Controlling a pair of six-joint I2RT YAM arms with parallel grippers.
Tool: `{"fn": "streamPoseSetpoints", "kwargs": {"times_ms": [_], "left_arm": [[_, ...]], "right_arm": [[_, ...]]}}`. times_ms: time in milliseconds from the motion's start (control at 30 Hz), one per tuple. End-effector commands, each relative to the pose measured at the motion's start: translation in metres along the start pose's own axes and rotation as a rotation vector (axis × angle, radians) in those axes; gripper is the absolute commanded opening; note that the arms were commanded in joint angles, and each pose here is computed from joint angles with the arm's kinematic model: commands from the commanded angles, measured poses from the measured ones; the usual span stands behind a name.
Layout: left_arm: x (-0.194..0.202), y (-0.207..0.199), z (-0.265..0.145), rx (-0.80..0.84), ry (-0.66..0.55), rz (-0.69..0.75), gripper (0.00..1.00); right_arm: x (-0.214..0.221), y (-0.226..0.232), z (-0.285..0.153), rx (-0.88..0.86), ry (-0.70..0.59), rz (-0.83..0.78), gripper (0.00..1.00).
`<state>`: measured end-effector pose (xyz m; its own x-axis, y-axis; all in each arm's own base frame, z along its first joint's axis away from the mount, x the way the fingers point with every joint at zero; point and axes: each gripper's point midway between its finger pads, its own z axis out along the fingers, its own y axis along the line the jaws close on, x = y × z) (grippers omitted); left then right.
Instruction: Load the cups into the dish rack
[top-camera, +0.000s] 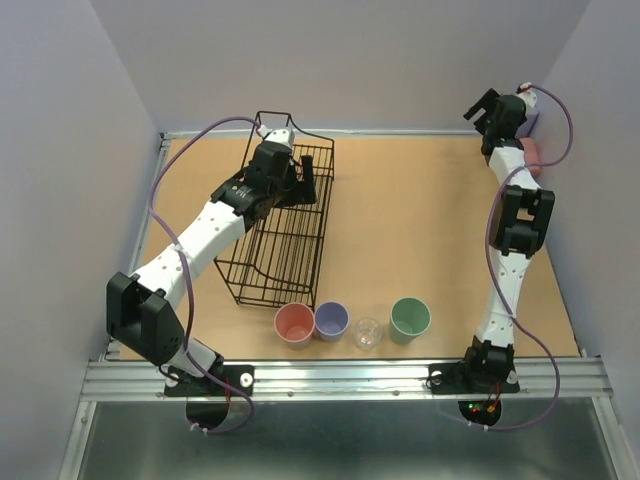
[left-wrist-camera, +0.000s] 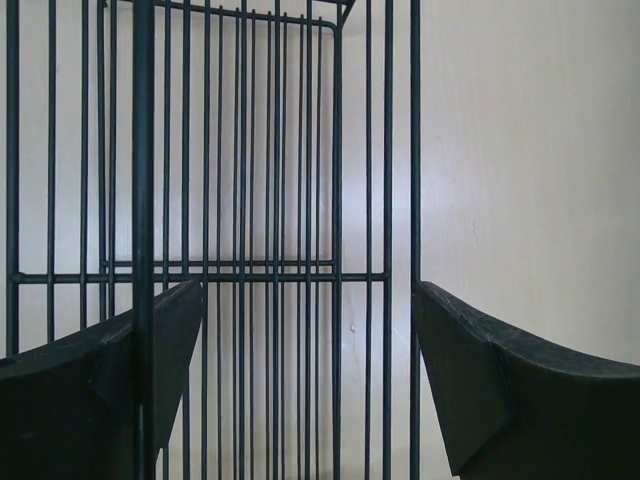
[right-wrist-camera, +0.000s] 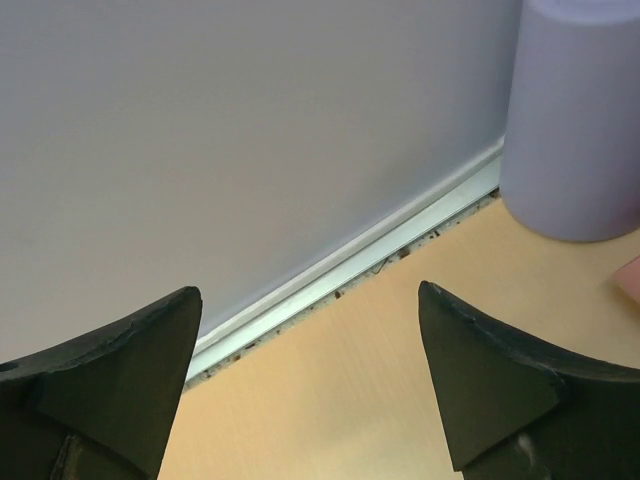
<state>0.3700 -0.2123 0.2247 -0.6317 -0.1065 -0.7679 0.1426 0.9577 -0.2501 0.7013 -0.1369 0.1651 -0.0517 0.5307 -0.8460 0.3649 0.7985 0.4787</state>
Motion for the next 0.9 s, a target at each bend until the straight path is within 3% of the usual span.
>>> {"fn": "streamPoseSetpoints", "kwargs": {"times_ms": [0, 467, 867], "left_arm": [[-0.022, -0.011, -0.023, 0.052, -0.064, 0.013, 0.97], [-0.034, -0.033, -0.017, 0.127, -0.049, 0.012, 0.97], [-0.025, -0.031, 0.000, 0.104, -0.007, 0.008, 0.97]], "right_arm": [[-0.042, -0.002, -0.001, 0.089, -0.118, -0.162, 0.94], [-0.052, -0.064, 0.012, 0.420, -0.252, -0.416, 0.99], [-0.070, -0.078, 0.027, 0.419, -0.442, -0.391, 1.00]]}}
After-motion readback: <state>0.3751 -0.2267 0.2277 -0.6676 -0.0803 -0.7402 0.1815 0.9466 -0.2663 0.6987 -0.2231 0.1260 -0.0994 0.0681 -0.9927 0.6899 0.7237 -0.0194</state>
